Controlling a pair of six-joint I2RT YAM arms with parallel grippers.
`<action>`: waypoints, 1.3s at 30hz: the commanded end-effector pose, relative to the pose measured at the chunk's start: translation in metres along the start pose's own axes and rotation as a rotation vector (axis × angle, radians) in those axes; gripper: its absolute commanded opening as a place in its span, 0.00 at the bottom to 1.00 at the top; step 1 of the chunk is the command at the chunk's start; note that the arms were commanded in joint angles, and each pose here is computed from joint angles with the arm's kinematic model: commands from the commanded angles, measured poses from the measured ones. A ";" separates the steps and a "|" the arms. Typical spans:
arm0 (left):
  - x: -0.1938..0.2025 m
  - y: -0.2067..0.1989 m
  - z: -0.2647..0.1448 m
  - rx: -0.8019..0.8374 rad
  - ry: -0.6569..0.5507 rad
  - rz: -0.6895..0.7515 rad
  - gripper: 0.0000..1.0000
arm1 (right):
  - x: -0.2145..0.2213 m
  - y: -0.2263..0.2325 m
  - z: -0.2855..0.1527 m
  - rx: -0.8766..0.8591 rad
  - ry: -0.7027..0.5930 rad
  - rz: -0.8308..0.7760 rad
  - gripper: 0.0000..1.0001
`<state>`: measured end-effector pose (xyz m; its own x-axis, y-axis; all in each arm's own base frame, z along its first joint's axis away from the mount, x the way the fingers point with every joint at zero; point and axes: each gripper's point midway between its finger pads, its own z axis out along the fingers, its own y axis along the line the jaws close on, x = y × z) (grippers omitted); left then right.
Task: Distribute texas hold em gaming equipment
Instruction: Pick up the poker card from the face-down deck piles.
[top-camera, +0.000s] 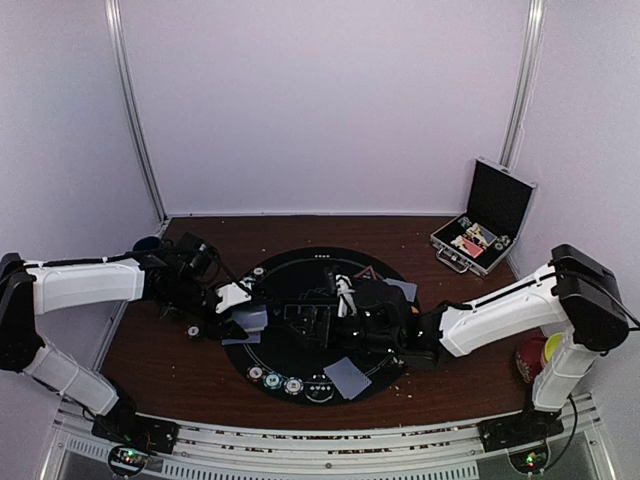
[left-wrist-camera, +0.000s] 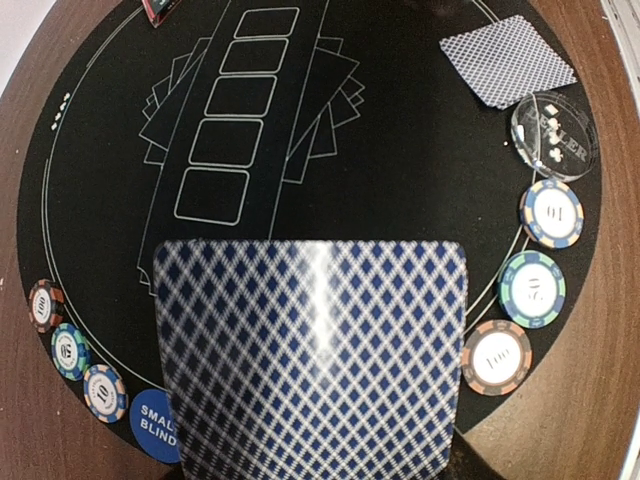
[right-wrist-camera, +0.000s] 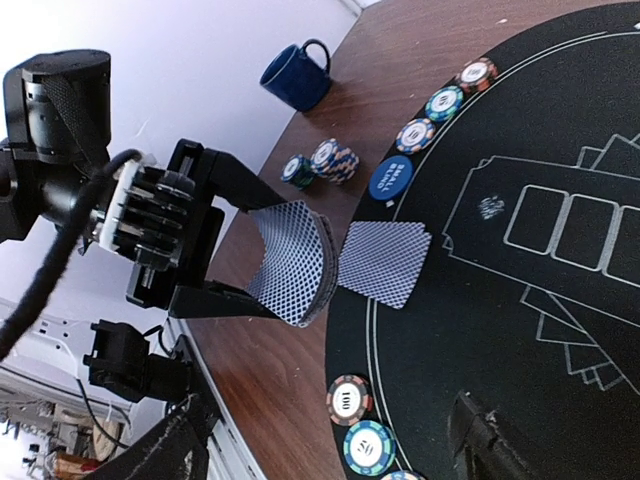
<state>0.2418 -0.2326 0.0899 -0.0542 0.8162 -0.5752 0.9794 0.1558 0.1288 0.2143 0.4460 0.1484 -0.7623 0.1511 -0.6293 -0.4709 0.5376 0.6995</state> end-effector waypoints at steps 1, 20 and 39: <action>-0.009 0.004 -0.009 -0.027 -0.042 0.023 0.53 | -0.001 0.017 0.020 -0.173 0.060 0.033 0.83; -0.009 0.001 -0.008 -0.016 -0.044 0.026 0.53 | -0.005 0.017 0.089 -0.290 0.110 0.168 0.70; -0.006 0.001 -0.004 -0.007 -0.034 0.024 0.53 | -0.008 0.004 0.117 -0.269 0.140 0.211 0.53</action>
<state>0.2414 -0.2331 0.0955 -0.0400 0.8099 -0.5851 0.9783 0.1510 0.1421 0.2666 0.5387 0.1174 -0.8983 0.1232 -0.4217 -0.3792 0.2672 0.8859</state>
